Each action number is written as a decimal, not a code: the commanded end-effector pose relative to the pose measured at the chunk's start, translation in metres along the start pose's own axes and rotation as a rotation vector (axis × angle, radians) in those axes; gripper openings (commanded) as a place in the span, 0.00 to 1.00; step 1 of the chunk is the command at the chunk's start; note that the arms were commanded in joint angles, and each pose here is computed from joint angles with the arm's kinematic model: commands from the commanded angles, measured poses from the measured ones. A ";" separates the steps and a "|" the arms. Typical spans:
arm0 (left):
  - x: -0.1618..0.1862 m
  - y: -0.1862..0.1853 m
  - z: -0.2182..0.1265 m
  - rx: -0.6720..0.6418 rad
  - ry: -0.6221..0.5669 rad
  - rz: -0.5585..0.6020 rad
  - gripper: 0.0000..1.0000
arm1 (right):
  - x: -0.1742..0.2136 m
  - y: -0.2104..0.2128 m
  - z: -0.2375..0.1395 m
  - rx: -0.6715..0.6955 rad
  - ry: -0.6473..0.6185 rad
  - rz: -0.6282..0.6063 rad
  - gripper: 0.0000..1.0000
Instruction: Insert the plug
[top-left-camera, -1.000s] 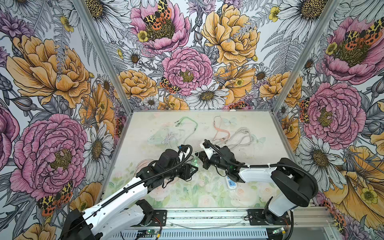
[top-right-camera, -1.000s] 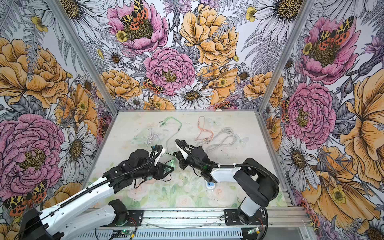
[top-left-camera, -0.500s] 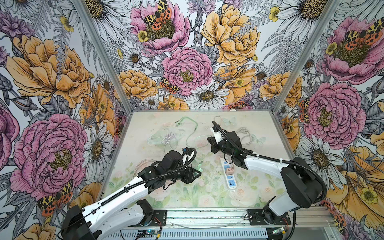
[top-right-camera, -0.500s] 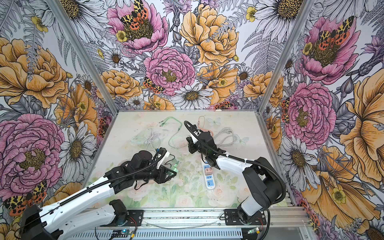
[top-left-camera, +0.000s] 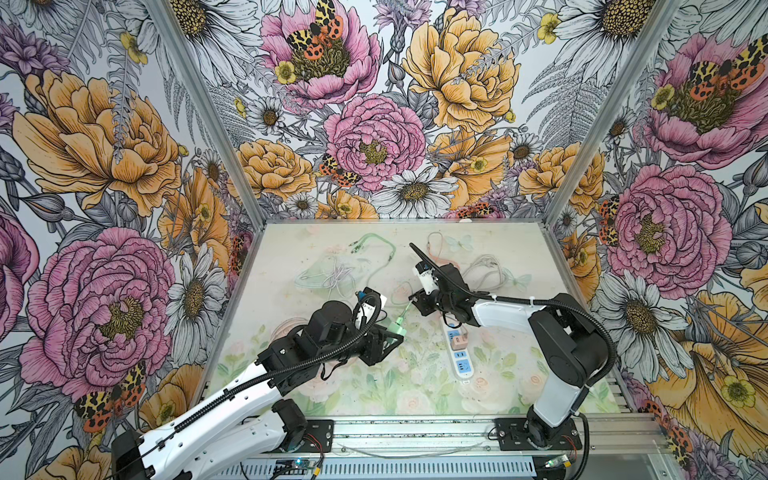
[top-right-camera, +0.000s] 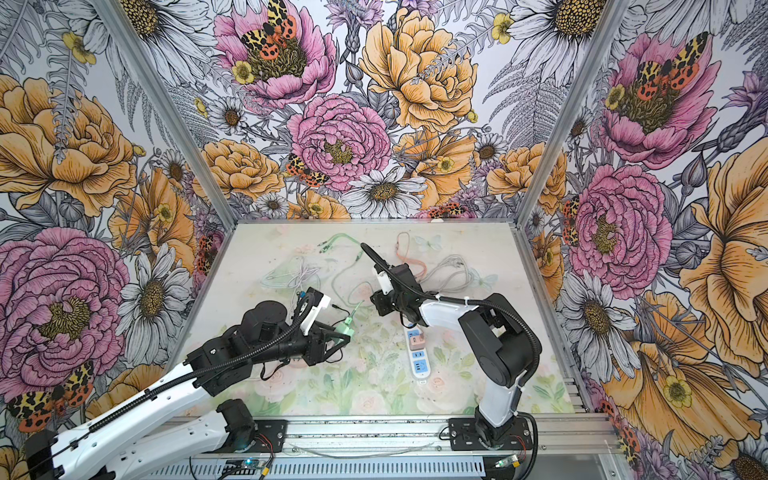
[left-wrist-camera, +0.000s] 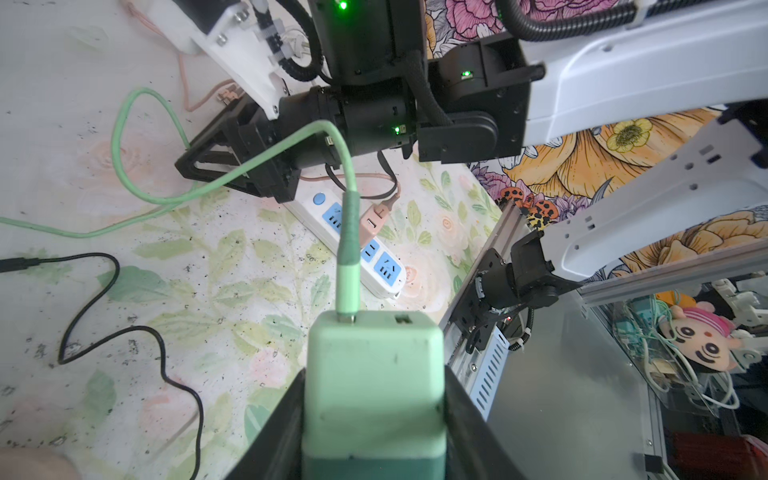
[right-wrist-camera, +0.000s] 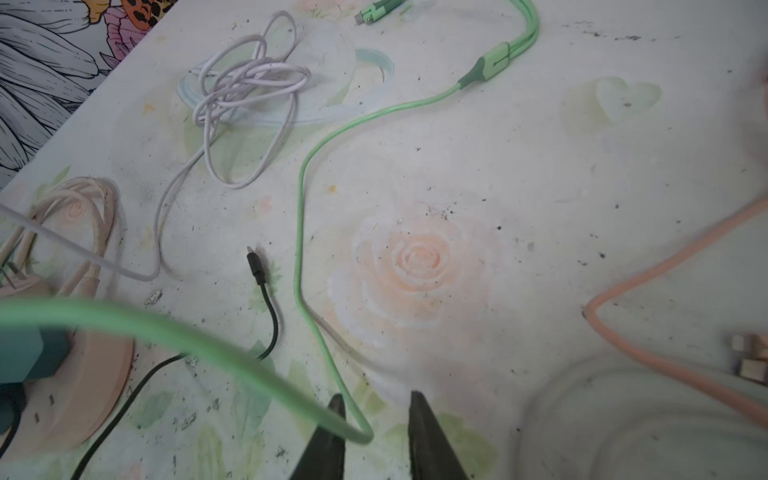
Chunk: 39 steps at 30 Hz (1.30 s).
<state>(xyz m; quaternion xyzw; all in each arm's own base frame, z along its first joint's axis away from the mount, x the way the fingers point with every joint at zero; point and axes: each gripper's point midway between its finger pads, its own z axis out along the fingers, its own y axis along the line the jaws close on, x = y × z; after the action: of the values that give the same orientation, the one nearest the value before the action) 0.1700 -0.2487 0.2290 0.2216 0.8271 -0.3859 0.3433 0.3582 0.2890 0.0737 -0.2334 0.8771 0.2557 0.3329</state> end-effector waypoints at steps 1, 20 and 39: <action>-0.027 0.013 -0.006 -0.089 -0.105 0.032 0.37 | -0.005 0.006 -0.021 -0.019 0.001 0.015 0.34; -0.046 0.034 0.008 -0.230 -0.136 0.161 0.37 | -0.020 0.056 -0.131 -0.240 -0.010 0.109 0.50; -0.032 0.016 0.033 -0.233 -0.064 0.371 0.37 | -0.015 0.093 -0.160 -0.447 0.000 0.108 0.52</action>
<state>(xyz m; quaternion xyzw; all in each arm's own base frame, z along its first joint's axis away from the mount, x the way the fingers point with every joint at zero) 0.2045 -0.2629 0.2043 0.3120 0.8212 -0.2326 0.4173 0.2476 0.2635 0.2091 -0.2436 0.8218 0.4396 0.2685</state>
